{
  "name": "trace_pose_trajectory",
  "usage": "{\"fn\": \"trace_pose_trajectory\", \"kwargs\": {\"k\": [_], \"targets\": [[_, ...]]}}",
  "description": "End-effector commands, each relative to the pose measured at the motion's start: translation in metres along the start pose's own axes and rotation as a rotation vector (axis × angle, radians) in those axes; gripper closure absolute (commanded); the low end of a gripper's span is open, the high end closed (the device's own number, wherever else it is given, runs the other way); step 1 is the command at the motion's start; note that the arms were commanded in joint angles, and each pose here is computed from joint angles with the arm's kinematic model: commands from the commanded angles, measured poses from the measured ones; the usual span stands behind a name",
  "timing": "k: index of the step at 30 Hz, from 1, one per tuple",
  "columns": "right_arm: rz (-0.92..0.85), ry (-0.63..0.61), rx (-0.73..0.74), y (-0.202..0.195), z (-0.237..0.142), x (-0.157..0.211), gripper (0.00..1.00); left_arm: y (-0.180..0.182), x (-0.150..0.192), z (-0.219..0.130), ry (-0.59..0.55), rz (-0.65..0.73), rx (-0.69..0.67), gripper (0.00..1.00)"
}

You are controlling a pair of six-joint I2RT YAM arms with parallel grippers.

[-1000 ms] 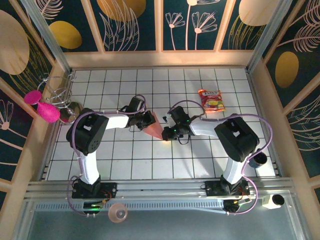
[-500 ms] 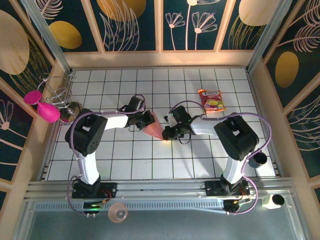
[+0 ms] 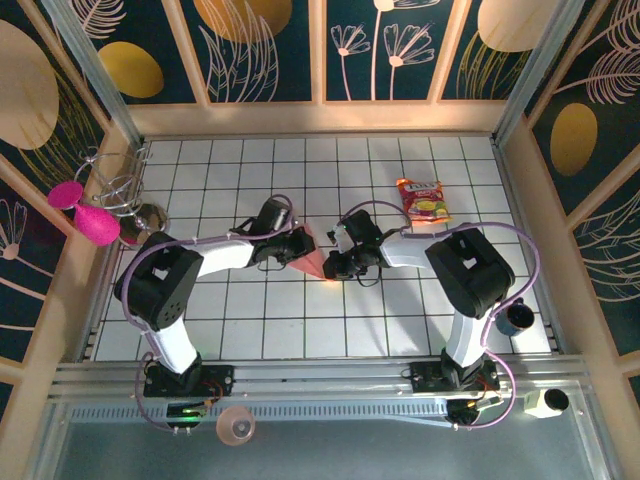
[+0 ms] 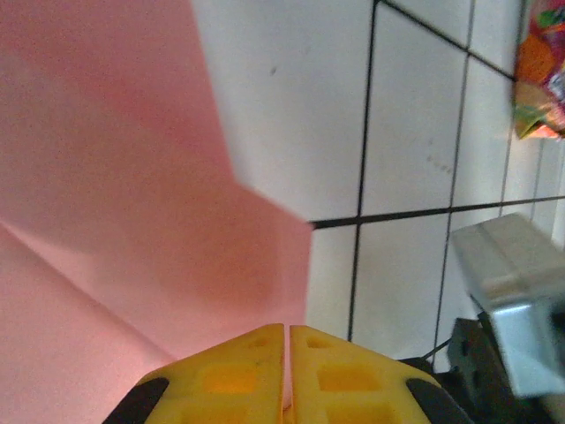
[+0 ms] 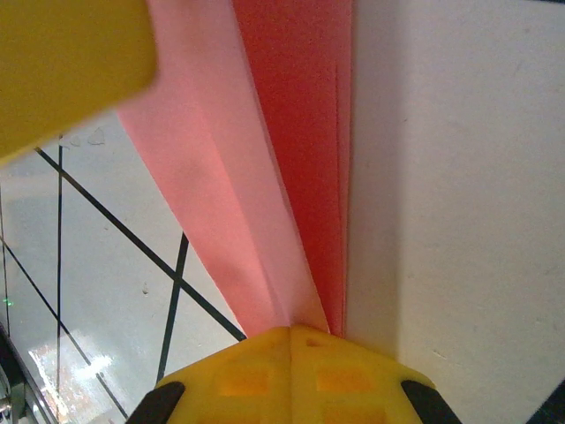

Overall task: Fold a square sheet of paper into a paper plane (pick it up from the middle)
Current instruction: Fourth fold the wing at the center of the table.

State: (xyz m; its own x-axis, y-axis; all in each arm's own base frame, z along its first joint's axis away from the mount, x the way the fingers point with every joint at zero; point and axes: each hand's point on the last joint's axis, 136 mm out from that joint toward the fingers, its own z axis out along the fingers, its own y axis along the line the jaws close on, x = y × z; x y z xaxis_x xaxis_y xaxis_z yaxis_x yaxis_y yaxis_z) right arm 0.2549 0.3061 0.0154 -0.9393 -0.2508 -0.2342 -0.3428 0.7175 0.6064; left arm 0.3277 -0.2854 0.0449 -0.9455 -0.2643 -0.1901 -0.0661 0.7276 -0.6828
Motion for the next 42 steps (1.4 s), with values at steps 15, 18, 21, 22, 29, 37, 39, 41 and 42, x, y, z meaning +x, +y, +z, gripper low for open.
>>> {"fn": "trace_pose_trajectory", "kwargs": {"k": [15, 18, 21, 22, 29, 37, 39, 41, 42], "targets": [[0.083, 0.069, 0.085, -0.025, 0.004, 0.024, 0.95, 0.048, 0.007, 0.022, 0.004, -0.126, -0.172, 0.93], [0.067, 0.032, 0.049, -0.011, -0.006, 0.015, 0.94, 0.056, 0.009, 0.022, 0.005, -0.139, -0.203, 0.93], [0.054, 0.015, 0.021, -0.001, -0.015, 0.011, 0.94, 0.061, 0.011, 0.021, 0.008, -0.140, -0.227, 0.93], [0.054, 0.016, 0.020, -0.001, -0.015, 0.012, 0.94, 0.062, 0.011, 0.020, 0.008, -0.140, -0.228, 0.93], [0.066, 0.040, 0.032, -0.006, -0.014, 0.021, 0.94, 0.063, 0.012, 0.021, 0.016, -0.138, -0.229, 0.93], [0.078, 0.038, 0.103, -0.021, -0.012, 0.024, 0.94, 0.065, 0.014, 0.022, 0.021, -0.136, -0.237, 0.93], [0.075, 0.028, 0.113, -0.022, -0.014, 0.021, 0.94, 0.065, 0.014, 0.022, 0.022, -0.135, -0.239, 0.93], [0.068, 0.015, 0.106, -0.018, -0.016, 0.017, 0.94, 0.067, 0.015, 0.022, 0.024, -0.132, -0.243, 0.94], [0.064, 0.007, 0.100, -0.016, -0.018, 0.015, 0.94, 0.067, 0.015, 0.022, 0.026, -0.132, -0.246, 0.93]]}}
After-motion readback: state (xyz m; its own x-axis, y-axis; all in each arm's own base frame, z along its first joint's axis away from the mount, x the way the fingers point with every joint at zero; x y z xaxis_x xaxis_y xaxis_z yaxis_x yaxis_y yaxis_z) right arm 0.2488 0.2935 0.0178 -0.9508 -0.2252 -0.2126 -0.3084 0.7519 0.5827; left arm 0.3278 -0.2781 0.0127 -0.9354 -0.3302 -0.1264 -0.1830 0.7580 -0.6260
